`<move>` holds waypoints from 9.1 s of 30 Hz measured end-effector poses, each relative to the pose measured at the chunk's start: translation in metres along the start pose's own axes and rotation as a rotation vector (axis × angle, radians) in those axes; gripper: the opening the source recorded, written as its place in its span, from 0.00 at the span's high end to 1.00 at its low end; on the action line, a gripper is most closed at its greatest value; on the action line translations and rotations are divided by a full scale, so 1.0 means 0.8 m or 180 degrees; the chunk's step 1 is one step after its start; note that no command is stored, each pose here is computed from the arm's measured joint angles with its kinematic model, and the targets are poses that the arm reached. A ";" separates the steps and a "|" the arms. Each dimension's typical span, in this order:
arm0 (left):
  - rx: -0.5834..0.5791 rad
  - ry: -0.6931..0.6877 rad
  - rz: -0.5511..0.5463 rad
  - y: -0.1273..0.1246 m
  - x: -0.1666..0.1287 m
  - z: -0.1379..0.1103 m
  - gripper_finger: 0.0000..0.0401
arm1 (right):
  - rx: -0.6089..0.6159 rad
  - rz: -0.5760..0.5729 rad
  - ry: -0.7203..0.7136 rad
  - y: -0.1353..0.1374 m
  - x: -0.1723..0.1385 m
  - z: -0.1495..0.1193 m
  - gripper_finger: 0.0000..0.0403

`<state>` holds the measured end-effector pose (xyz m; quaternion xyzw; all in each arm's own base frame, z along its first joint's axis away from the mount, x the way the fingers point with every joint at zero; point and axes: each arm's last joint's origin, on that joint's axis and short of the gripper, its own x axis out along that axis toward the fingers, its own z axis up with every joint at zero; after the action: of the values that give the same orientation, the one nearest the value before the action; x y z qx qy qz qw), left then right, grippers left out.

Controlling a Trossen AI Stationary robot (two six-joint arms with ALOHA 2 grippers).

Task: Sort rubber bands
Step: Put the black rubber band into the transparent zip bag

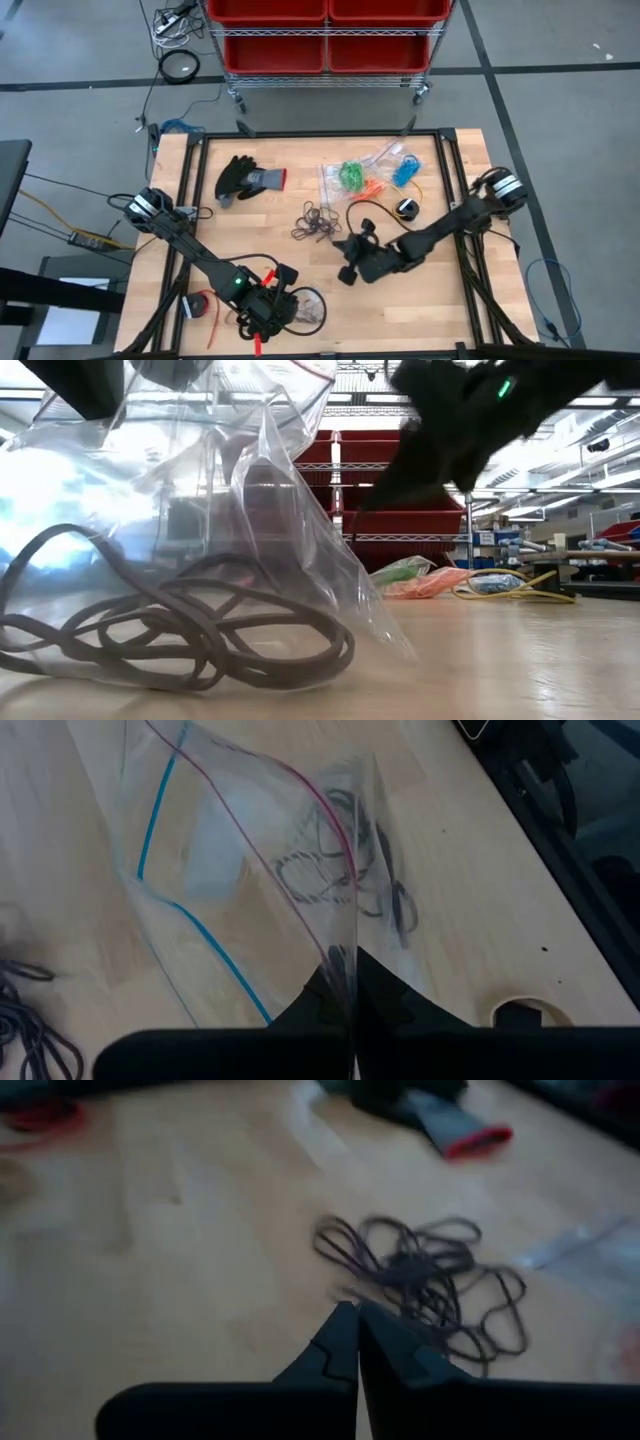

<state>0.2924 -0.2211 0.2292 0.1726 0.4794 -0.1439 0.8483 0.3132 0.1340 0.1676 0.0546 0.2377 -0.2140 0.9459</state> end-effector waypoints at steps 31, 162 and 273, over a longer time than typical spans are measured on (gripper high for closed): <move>-0.0046 -0.0028 -0.0021 0.007 0.002 0.002 0.99 | 0.0020 0.1216 -0.1520 0.056 -0.090 0.066 1.00; 0.0870 0.0204 0.0847 -0.015 -0.042 -0.022 0.99 | 0.0171 -0.0054 0.0401 -0.026 0.055 -0.001 0.72; 0.0807 0.0103 0.0716 -0.012 -0.036 -0.015 0.99 | 0.0342 -0.0327 0.1029 -0.056 0.041 0.034 0.66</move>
<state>0.2650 -0.2227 0.2466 0.3332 0.4487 -0.1046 0.8227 0.3316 0.0756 0.1759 0.1266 0.3774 -0.2629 0.8789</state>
